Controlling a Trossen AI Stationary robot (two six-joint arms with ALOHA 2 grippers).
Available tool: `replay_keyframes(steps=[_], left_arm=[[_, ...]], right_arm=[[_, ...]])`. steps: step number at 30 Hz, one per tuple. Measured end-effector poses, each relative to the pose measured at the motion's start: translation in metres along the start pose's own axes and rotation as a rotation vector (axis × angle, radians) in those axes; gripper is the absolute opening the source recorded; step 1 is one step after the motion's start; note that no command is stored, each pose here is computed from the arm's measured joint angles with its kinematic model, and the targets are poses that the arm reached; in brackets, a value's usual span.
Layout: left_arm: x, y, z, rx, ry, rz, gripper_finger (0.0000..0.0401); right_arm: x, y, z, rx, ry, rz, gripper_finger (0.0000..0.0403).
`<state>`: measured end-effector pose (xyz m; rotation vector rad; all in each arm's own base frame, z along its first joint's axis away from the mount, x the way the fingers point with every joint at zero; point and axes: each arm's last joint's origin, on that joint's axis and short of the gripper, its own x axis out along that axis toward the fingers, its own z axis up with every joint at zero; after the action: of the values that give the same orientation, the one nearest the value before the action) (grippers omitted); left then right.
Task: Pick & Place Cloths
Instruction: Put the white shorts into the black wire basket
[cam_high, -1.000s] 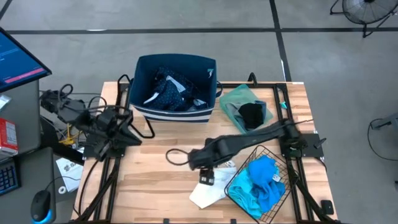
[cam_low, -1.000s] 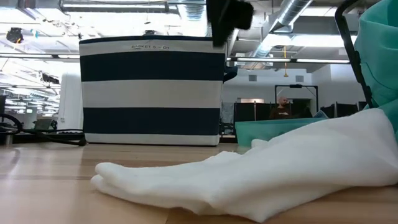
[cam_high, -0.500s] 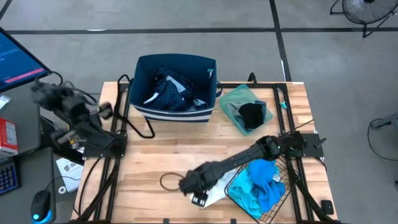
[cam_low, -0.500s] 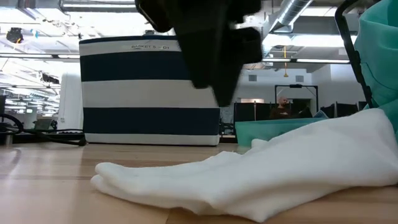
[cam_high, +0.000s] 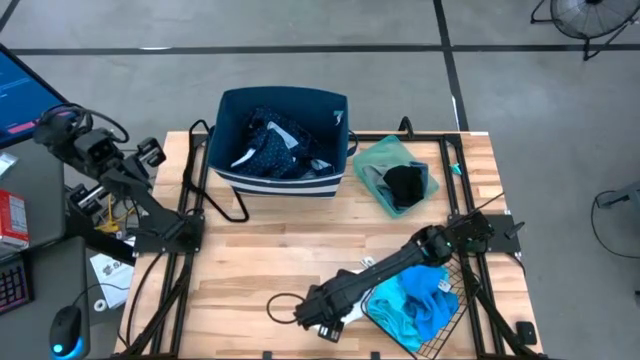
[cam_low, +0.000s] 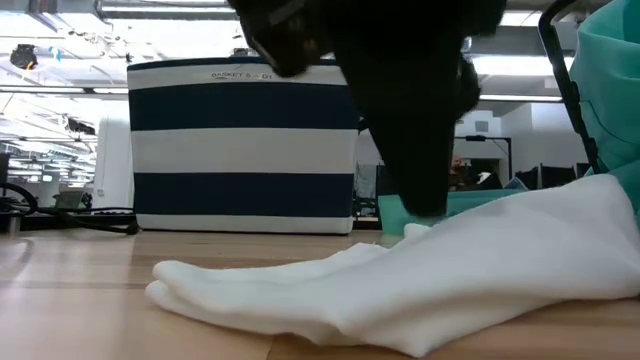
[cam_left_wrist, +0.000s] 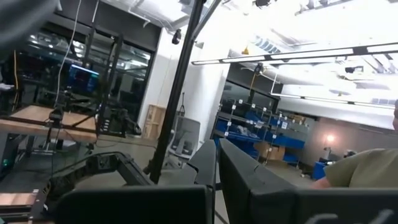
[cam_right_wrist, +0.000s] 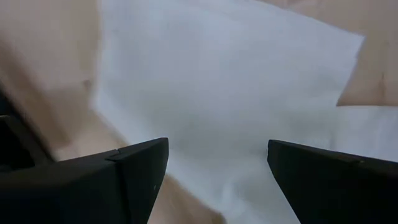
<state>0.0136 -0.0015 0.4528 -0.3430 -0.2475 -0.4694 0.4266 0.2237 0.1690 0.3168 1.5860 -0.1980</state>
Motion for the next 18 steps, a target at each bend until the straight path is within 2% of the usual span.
replay_keyframes(steps=[8, 11, 14, 18], left_arm=[[0.002, 0.0, -0.001, -0.026, 0.013, 0.003, 0.0001], [0.002, 0.0, -0.001, -0.028, 0.013, 0.003, 0.0001], [0.002, 0.0, -0.002, -0.028, 0.012, 0.016, 0.0001], [0.001, 0.001, -0.003, -0.024, 0.021, 0.028, 0.0001]], right_arm=[[0.028, -0.008, -0.003, 0.005, 0.033, -0.042, 0.0269], [0.029, -0.009, -0.003, -0.019, 0.021, -0.054, 0.0252], [0.029, -0.01, -0.002, -0.015, 0.014, -0.06, 0.0187], [0.029, -0.015, 0.003, 0.002, 0.018, -0.052, 0.0039]])
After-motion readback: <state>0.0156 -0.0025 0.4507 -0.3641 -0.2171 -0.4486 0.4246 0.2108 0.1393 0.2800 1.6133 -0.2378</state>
